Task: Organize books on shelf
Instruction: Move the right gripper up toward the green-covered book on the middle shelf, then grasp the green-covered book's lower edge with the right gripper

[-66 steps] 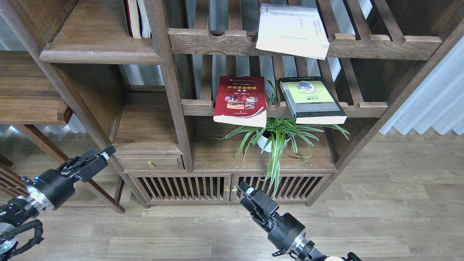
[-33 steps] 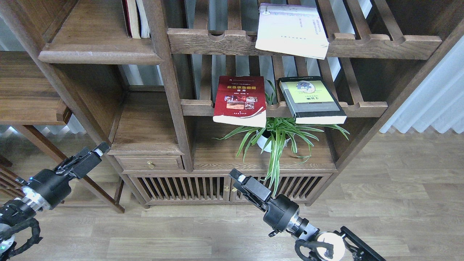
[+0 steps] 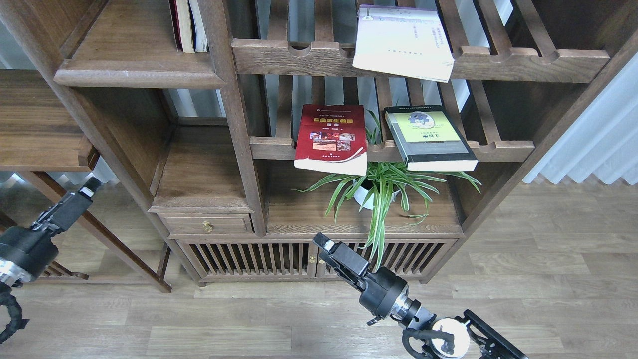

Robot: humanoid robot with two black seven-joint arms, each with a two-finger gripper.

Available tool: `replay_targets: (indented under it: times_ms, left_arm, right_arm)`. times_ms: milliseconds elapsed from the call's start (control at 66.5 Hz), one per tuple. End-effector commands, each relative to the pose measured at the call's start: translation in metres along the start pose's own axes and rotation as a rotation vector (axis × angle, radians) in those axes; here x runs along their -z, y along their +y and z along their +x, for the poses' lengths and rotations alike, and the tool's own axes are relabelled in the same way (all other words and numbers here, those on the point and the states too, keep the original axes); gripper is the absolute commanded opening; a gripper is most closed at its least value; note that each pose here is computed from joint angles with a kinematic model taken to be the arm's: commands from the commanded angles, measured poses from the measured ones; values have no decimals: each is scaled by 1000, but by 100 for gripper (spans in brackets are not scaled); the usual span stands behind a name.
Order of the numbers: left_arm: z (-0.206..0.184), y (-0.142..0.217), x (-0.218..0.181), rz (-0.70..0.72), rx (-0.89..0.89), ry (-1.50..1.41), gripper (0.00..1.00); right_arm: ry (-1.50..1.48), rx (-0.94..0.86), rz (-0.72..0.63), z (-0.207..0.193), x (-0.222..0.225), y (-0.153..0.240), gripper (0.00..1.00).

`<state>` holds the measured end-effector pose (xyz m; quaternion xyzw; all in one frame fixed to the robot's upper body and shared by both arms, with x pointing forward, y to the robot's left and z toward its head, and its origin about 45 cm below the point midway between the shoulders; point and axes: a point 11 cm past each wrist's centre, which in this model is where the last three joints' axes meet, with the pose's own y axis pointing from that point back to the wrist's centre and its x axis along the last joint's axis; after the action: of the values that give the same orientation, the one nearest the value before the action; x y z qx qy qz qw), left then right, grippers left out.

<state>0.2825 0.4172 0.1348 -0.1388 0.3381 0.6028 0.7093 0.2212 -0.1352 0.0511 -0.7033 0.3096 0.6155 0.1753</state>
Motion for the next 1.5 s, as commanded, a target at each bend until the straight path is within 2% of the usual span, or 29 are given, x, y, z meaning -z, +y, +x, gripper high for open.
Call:
replay_targets:
  times_ms: [0,120,211,316,421,541,887,1248,1489]
  left_arm:
    - [2,-2,7,-3,-6,26,100]
    - [1,-4,-2,-27,-2,27,100]
    - [4,-3,-12,-62,-8,46,100]
    - [5,-3,-11,-61,-14,49,100]
    - [7,-3,-9,-60,-20,56,100]
    - [6,-4,-10,-65,-16,55,100]
    - [6,-4,-14,-72,-17,53,100]
    - [6,-6,-15,-76,-15,54,100]
    - [6,-7,-16,-77,-14,52,100]
  right_arm:
    - [-4,-9,-26,3,-9,6,99]
    - [45,-18,-39,2,2,9,99]
    - [52,9,44,-6,26,-3,99]
    - [27,56,207,-19,71,-19,99]
    - [-31,78,375,-22,108,-12,99]
    - [-47,82,441,-22,117,-6,99]
    - [-107,60,513,-15,128,-1,99]
    - [-249,-51,658,-15,174,1,98]
    - [-308,-218,780,-2,192,10,92]
